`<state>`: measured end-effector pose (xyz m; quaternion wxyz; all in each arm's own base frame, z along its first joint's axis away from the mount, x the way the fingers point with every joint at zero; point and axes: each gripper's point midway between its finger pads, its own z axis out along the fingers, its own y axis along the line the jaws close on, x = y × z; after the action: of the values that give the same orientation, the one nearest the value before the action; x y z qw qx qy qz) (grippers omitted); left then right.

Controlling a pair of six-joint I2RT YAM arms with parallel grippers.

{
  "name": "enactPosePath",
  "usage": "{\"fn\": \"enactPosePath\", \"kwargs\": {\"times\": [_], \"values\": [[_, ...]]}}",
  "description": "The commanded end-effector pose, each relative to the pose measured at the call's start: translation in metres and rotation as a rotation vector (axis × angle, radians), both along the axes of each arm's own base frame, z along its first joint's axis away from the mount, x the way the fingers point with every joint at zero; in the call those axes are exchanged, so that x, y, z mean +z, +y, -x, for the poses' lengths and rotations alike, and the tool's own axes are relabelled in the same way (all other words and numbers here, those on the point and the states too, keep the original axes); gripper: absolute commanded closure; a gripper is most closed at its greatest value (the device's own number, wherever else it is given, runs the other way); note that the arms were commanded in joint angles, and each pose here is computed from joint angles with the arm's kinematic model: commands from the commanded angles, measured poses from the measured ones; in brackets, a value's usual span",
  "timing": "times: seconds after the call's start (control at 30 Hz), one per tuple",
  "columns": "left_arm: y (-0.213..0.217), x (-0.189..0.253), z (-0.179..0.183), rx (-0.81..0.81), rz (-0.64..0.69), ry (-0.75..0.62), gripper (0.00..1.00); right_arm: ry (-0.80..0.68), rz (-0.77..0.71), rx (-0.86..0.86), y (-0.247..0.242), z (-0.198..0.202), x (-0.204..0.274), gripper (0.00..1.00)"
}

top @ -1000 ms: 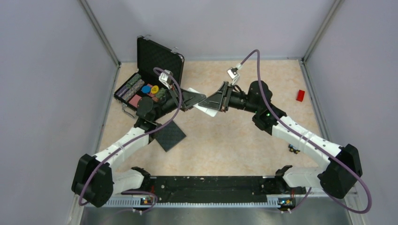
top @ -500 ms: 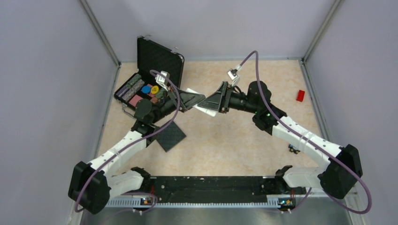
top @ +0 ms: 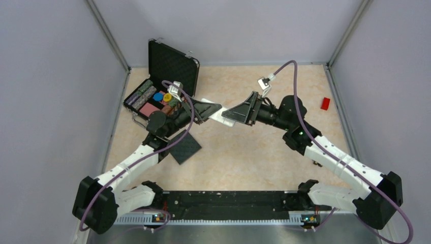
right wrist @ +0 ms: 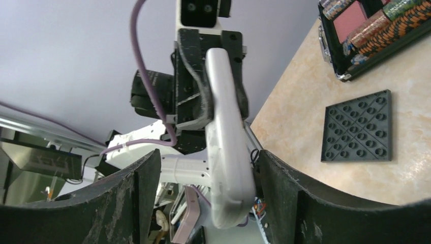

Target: Load the batteries into the remote control

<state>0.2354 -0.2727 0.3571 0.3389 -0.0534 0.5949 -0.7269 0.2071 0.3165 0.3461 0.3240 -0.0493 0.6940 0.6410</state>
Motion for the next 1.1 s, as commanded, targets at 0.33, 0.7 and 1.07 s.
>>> {"fn": "enactPosePath", "kwargs": {"times": [0.33, 0.7, 1.07], "values": [[0.021, 0.021, 0.002, 0.068, 0.127, 0.004, 1.00, -0.031, -0.064, 0.016, -0.007, 0.011, 0.020, 0.60], [0.022, 0.025, 0.006, 0.047, 0.152, 0.014, 1.00, -0.017, -0.071, 0.003, -0.006, 0.007, 0.020, 0.78], [0.014, 0.027, 0.016, -0.038, 0.178, 0.013, 1.00, -0.003, -0.004, -0.011, 0.015, -0.010, -0.003, 0.94]]}}
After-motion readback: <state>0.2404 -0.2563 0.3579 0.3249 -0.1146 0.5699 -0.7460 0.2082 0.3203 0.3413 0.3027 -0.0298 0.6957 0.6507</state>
